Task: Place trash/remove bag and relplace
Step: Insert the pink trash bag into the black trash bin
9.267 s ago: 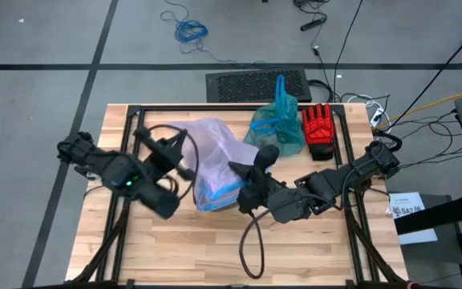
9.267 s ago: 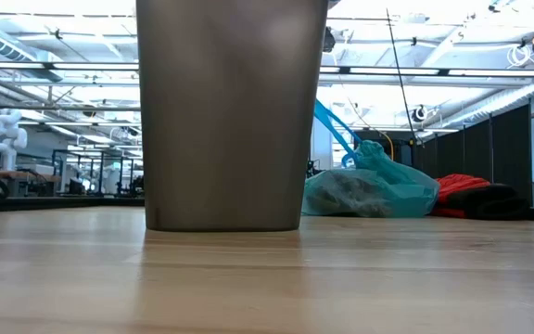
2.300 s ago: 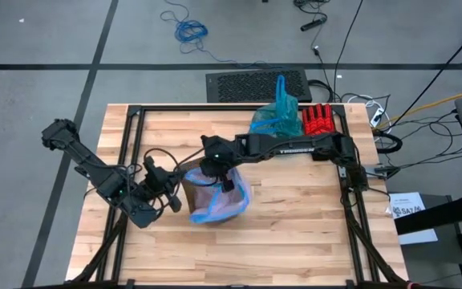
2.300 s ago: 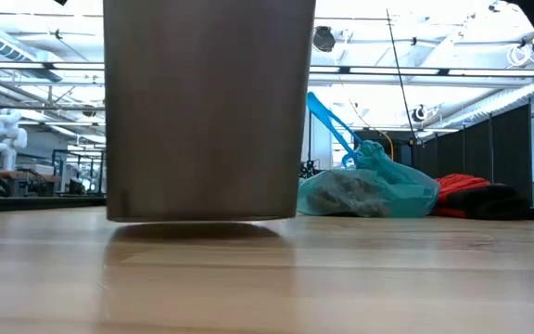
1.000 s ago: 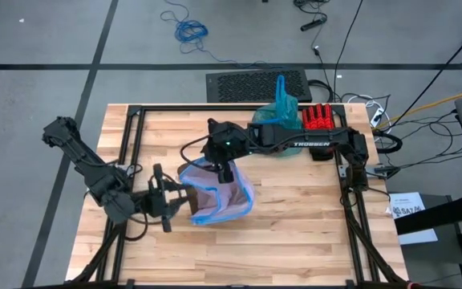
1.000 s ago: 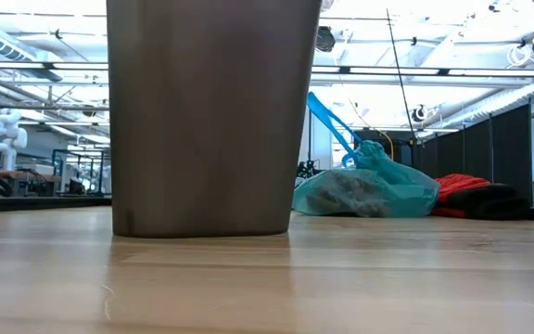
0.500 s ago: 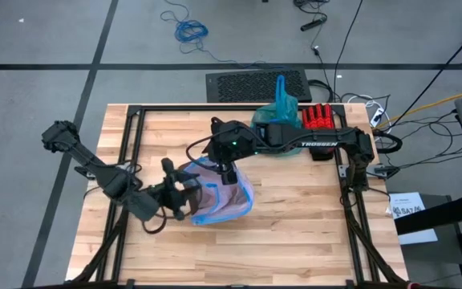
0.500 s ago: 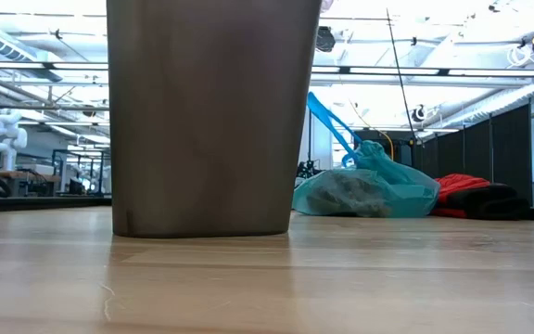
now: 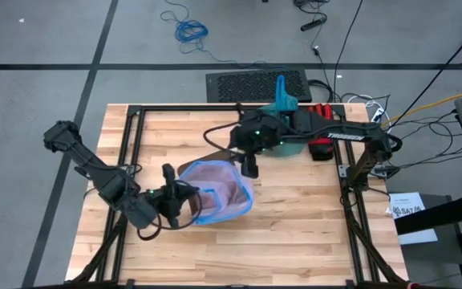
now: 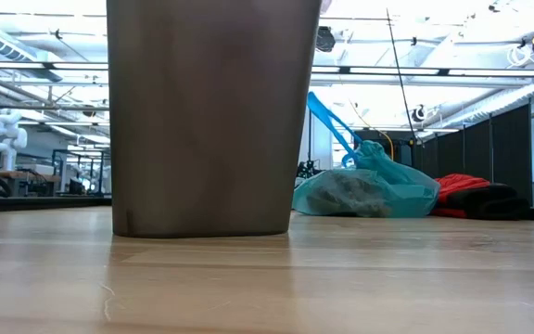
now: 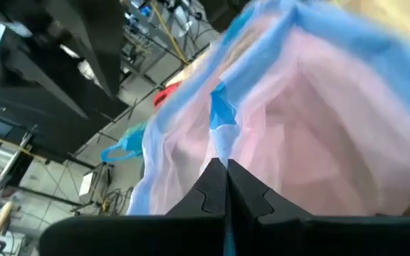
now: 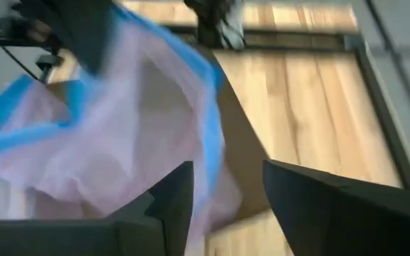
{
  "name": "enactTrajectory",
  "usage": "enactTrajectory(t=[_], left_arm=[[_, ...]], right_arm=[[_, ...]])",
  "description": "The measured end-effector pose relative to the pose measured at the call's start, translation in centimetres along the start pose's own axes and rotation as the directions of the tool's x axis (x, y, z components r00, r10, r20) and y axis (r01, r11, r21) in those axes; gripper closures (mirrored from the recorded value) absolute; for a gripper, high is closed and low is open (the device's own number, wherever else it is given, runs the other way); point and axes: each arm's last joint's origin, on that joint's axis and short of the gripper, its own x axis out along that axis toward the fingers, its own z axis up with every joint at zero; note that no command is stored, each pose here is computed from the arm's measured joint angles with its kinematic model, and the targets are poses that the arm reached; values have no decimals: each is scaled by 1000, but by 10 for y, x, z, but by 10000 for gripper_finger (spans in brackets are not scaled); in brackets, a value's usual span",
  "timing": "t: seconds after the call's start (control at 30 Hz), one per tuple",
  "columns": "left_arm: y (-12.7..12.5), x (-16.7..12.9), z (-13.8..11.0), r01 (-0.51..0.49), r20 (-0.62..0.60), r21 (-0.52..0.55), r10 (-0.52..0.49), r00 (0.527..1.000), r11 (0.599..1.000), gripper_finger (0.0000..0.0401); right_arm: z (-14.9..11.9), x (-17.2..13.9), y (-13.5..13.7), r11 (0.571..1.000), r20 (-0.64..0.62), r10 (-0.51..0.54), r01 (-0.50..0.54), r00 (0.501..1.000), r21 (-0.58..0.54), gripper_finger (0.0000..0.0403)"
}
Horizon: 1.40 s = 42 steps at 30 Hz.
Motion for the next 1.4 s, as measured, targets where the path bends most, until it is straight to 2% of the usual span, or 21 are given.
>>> enactTrajectory(t=[0.17, 0.37, 0.47, 0.57, 0.73, 0.83, 0.9, 0.97, 1.23, 1.33, 1.4], left_arm=[[7, -13, 12, 5, 29, -2, -5, 1000, 1000, 399], [8, -16, 12, 12, 11, 5, -12, 1000, 1000, 400], [7, -16, 9, 9, -10, 4, -9, 1000, 1000, 400], [7, -16, 6, 4, -31, 8, -4, 1000, 1000, 400], [6, -18, 5, 1, -34, 18, 0, 999, 1000, 401], [6, -17, 5, -2, -35, 19, 2, 999, 1000, 401], [6, -17, 5, -2, -35, 19, 2, 999, 1000, 401], [6, -18, 5, -1, -34, 19, 2, 999, 1000, 401], [6, -17, 6, -2, -32, 16, 3, 999, 1000, 401], [6, -17, 6, -2, -32, 16, 3, 999, 1000, 401], [6, -17, 6, -2, -33, 17, 3, 999, 1000, 401]], right_arm=[[-9, 7, -5, 996, -93, -11, 18, 996, 83, 234], [-15, 36, -8, 993, -156, -9, 27, 988, 117, 185], [-16, 45, -12, 992, -164, -24, 44, 986, 120, 187], [-13, 48, -14, 991, -138, -66, 81, 988, 110, 237], [-8, 36, -13, 995, -86, -41, 49, 995, 91, 373], [-5, 22, -7, 996, -59, -31, 36, 998, 83, 393], [-5, 16, -3, 995, -54, -5, 11, 999, 103, 373], [-5, 16, 0, 989, -55, 5, 3, 998, 149, 335], [-11, 37, 3, 975, -120, 37, -10, 992, 224, 154], [-12, 41, 0, 966, -130, 26, 8, 991, 257, 125], [-13, 45, -1, 966, -140, 13, 24, 990, 259, 132]])
